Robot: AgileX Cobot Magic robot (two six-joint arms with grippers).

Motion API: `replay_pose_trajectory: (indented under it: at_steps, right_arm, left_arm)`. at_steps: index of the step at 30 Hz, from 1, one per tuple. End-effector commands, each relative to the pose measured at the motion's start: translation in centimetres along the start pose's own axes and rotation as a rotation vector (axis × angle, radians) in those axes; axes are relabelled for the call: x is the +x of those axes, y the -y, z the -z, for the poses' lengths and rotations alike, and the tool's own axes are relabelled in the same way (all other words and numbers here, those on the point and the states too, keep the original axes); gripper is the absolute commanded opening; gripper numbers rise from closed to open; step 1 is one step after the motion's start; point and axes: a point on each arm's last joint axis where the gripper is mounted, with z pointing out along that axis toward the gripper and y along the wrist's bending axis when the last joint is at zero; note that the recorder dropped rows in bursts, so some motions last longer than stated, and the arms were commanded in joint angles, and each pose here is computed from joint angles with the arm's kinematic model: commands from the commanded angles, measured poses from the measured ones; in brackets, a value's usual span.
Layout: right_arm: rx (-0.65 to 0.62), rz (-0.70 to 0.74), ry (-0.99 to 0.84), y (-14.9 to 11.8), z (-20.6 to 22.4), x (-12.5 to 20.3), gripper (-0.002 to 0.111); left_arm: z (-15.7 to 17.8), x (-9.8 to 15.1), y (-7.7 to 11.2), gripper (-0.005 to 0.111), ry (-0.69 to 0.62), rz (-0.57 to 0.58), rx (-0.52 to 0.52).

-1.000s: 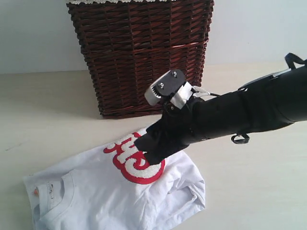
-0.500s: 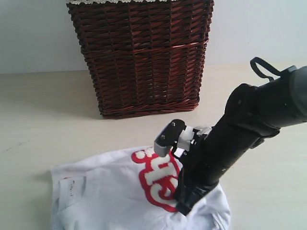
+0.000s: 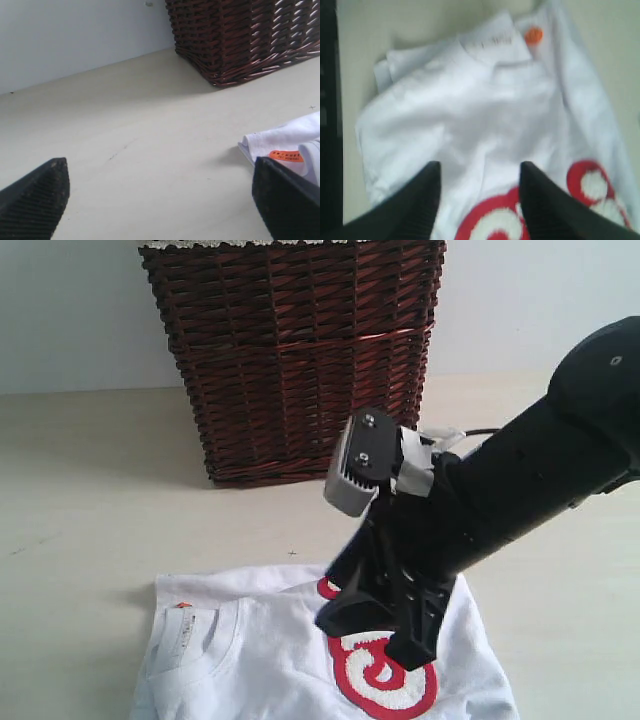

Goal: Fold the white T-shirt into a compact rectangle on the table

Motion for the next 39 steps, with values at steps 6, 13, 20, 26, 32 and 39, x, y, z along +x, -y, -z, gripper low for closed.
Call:
replay_pose_trajectory:
  at_steps: [6,13,20,26,32,39]
  right_arm:
    - [-0.029,0.093,0.253,4.4,-4.9,-2.5,0.063]
    - [-0.168,0.317,0.117,6.3,-7.5,-3.0,0.062]
    - [-0.235,0.432,-0.013,5.9,-11.6,-2.4,0.062]
    - [-0.203,0.421,-0.063,5.9,-14.6,-1.4,0.060]
    - [-0.204,0.420,-0.053,5.9,-14.9,-1.3,0.056]
    - [-0.150,0.354,0.158,5.9,-13.6,-4.6,0.060]
  left_arm:
    - [0.0,0.0,0.0,0.094,0.006,0.002,-0.007]
    - [0.0,0.0,0.0,0.094,0.006,0.004,-0.007]
    - [0.0,0.0,0.0,0.094,0.006,0.004,-0.007]
    - [0.0,0.0,0.0,0.094,0.006,0.004,-0.007]
    - [0.0,0.0,0.0,0.094,0.006,0.004,-0.007]
    - [0.0,0.0,0.0,0.094,0.006,0.004,-0.007]
